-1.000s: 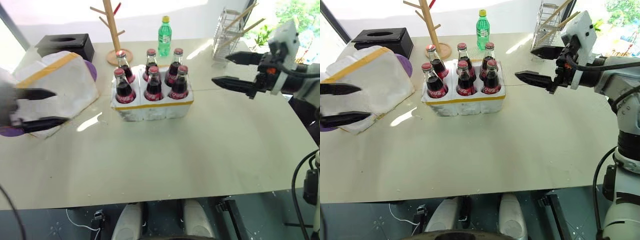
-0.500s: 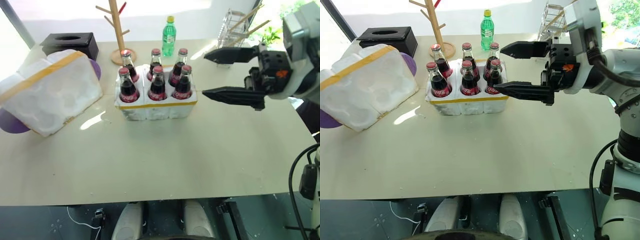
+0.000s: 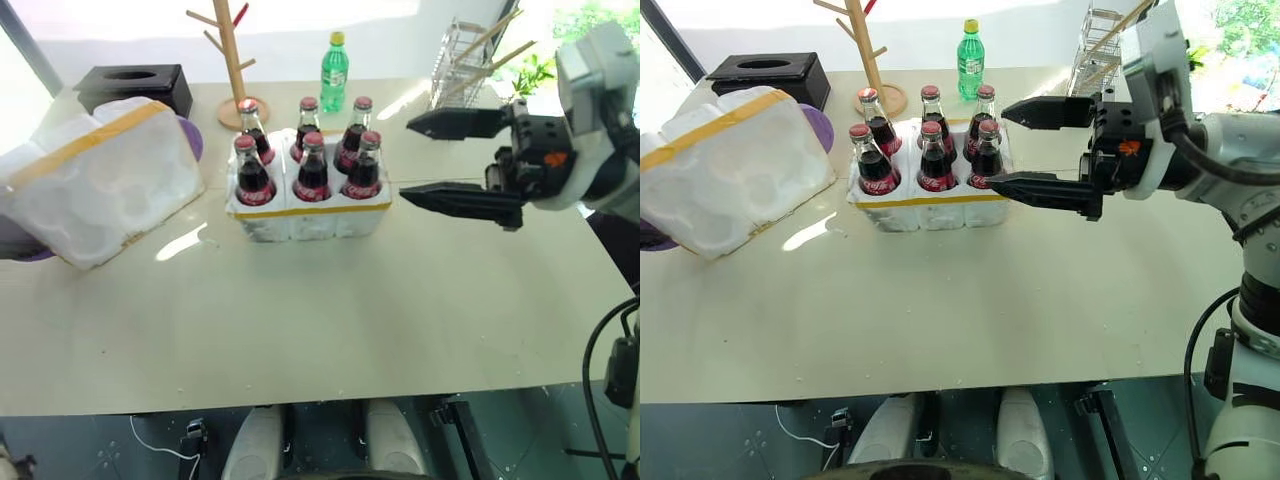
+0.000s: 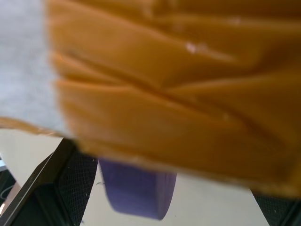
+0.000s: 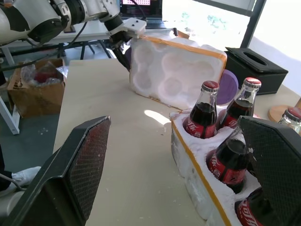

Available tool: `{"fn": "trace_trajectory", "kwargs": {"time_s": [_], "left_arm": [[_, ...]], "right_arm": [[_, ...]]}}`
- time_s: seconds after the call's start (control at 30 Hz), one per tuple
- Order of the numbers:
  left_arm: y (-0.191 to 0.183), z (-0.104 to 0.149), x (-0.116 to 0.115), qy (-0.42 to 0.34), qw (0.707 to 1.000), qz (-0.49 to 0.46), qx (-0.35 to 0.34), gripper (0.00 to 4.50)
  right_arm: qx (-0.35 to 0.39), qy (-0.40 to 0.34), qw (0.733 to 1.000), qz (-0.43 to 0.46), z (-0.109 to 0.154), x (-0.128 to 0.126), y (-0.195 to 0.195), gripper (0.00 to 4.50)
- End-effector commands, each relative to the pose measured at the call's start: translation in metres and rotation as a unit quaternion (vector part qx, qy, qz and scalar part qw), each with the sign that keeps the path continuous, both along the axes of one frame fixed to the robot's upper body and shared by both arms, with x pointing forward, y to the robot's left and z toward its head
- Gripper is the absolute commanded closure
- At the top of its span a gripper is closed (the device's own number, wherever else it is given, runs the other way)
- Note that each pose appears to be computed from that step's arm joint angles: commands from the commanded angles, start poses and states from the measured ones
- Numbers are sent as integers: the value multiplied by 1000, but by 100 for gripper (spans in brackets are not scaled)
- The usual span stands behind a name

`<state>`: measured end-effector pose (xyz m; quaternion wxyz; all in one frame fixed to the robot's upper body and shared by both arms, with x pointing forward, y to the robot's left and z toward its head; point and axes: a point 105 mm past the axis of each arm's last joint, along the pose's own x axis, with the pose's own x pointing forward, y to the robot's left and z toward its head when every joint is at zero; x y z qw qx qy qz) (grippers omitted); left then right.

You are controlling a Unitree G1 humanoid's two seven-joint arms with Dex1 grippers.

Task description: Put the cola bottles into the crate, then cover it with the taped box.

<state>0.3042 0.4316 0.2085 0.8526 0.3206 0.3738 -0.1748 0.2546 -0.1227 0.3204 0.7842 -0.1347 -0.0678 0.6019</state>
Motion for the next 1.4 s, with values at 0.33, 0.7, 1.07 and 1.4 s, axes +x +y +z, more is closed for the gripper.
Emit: {"fn": "trace_trajectory", "kwargs": {"time_s": [0.33,0.7,1.07,1.4], "left_arm": [[0,-5,-6,18,1000,-2,-17,417],[-27,60,46,-253,961,-72,91,421],[-147,160,68,-503,832,-182,148,421],[-220,142,63,-525,742,-260,325,421]], "right_arm": [[6,-40,999,-31,13,-5,-10,0],[-32,-11,996,-85,-9,8,-39,0],[-31,-15,994,-104,-12,10,-48,0],[-19,-10,991,-132,-15,7,-57,0]]}}
